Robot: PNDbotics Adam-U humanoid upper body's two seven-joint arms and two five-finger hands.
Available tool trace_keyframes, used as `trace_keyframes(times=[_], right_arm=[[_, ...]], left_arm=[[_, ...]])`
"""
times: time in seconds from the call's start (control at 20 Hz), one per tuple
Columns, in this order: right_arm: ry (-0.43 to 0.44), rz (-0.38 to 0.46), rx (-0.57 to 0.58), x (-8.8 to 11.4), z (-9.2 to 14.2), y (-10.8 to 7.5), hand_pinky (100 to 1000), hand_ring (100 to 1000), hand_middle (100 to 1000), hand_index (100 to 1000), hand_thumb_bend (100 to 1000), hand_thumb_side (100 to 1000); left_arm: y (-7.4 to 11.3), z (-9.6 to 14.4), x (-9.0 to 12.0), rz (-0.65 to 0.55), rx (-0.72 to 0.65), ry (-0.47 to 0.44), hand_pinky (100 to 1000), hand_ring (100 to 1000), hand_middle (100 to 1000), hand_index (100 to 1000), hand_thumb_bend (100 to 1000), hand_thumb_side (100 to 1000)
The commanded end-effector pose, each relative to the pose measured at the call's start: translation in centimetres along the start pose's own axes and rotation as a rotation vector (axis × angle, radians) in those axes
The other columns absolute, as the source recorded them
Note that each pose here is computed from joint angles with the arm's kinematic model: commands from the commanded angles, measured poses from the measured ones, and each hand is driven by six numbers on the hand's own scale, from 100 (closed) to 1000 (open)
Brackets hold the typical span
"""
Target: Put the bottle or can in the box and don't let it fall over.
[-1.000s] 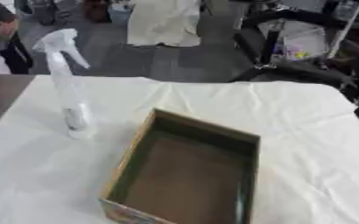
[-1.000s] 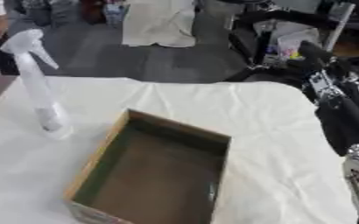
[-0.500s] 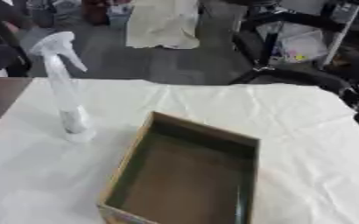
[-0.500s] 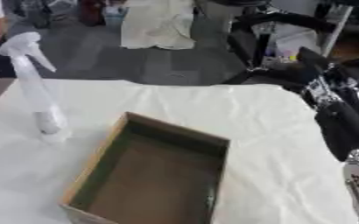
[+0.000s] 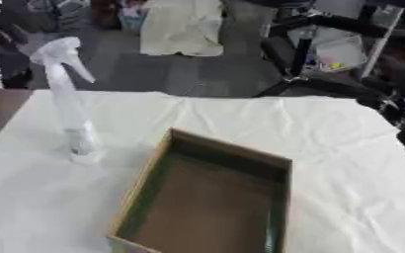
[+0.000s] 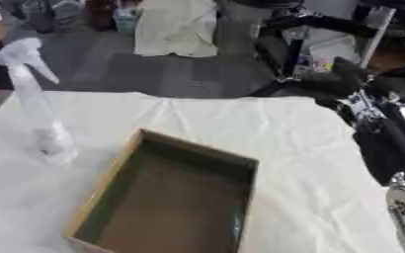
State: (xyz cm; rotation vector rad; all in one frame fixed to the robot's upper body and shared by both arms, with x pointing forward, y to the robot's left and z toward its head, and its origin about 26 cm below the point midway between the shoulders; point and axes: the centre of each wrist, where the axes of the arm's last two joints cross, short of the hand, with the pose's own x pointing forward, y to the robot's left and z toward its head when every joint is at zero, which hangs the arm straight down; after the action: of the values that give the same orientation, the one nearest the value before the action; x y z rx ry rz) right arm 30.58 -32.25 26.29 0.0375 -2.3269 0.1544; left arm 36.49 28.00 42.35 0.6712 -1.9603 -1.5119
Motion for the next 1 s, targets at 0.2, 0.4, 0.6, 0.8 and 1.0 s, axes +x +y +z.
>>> trace_keyframes(times=[0.2, 0.4, 0.6, 0.8, 1.0], right_arm=[[-0.020, 0.037, 0.019, 0.76, -0.47, -0.39, 817, 885, 974, 783, 130, 458], [-0.019, 0.038, 0.025, 0.77, -0.57, -0.36, 817, 885, 974, 784, 119, 465], [-0.021, 0.040, 0.030, 0.83, -0.67, -0.34, 818, 885, 975, 784, 115, 469], [-0.022, 0.042, 0.034, 0.87, -0.74, -0.33, 818, 885, 975, 784, 110, 473], [-0.025, 0.041, 0.039, 0.91, -0.80, -0.29, 818, 886, 975, 784, 106, 477]], left_arm=[[1.96, 0.44, 0.36, -0.022, 0.087, -0.004, 783, 809, 880, 850, 285, 658], [2.28, 0.13, 0.45, -0.006, 0.098, -0.018, 781, 806, 880, 847, 279, 659], [2.29, -0.10, 0.35, 0.005, 0.096, -0.020, 777, 803, 879, 845, 275, 663], [2.27, -0.26, 0.17, 0.009, 0.100, -0.013, 775, 801, 881, 845, 273, 662], [2.20, -0.35, -0.09, 0.009, 0.104, -0.004, 781, 809, 890, 845, 277, 651]])
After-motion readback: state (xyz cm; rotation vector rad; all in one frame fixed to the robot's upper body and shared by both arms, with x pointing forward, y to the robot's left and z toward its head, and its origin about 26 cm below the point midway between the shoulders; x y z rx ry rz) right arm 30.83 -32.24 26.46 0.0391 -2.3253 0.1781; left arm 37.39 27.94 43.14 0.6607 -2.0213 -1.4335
